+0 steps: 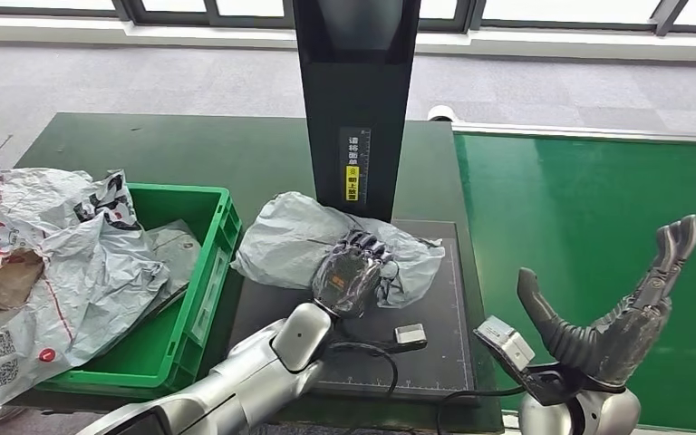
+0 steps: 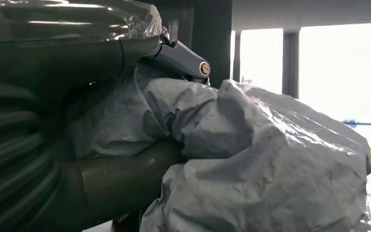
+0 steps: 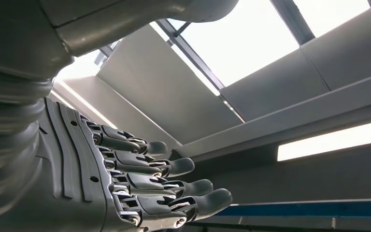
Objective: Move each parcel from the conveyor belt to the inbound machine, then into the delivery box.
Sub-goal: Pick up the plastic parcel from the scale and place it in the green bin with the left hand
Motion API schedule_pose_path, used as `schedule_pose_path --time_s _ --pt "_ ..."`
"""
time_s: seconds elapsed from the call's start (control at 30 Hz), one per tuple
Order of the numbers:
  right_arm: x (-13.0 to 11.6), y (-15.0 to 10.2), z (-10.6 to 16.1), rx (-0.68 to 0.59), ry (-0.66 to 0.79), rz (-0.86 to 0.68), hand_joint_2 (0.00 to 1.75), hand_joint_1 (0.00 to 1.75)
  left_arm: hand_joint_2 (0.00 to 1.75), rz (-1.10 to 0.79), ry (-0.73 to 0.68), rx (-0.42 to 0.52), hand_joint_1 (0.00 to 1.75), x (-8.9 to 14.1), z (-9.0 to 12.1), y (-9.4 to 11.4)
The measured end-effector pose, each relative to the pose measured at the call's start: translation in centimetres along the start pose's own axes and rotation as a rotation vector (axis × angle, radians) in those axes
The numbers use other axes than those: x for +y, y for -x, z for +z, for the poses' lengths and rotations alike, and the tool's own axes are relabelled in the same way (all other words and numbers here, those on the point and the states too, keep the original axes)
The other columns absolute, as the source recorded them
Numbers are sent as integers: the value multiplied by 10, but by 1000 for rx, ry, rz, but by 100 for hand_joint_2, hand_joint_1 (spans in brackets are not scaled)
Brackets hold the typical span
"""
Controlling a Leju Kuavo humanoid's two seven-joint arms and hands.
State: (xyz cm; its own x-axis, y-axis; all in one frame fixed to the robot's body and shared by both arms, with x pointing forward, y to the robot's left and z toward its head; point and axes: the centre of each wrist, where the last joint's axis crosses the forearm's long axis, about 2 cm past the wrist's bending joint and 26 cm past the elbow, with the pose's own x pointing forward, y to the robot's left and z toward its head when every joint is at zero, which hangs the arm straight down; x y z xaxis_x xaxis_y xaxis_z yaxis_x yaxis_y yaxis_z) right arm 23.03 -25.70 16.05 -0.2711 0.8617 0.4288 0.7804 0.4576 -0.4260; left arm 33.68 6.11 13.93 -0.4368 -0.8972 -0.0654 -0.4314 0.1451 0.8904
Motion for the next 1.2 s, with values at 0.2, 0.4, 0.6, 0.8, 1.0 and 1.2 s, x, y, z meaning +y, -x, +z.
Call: schedule_pose_path --time_s 0.2,0.4,0.6,0.8,1.0,1.2 --pt "-2 2 3 1 -3 2 175 0 175 15 -181 155 175 31 -11 42" --pt "-2 3 4 3 -3 4 175 0 175 16 -239 198 175 42 -9 56" --pt "-2 4 5 3 -3 4 175 0 175 14 -273 264 175 48 -7 65" --pt "-3 4 9 -9 -8 -2 175 0 175 -22 -369 413 175 66 -2 94" --pt "-3 4 10 -1 -19 8 175 0 175 -84 -444 463 175 82 7 128" --pt "-3 4 11 0 -19 8 175 0 175 -111 -461 446 175 86 12 138"
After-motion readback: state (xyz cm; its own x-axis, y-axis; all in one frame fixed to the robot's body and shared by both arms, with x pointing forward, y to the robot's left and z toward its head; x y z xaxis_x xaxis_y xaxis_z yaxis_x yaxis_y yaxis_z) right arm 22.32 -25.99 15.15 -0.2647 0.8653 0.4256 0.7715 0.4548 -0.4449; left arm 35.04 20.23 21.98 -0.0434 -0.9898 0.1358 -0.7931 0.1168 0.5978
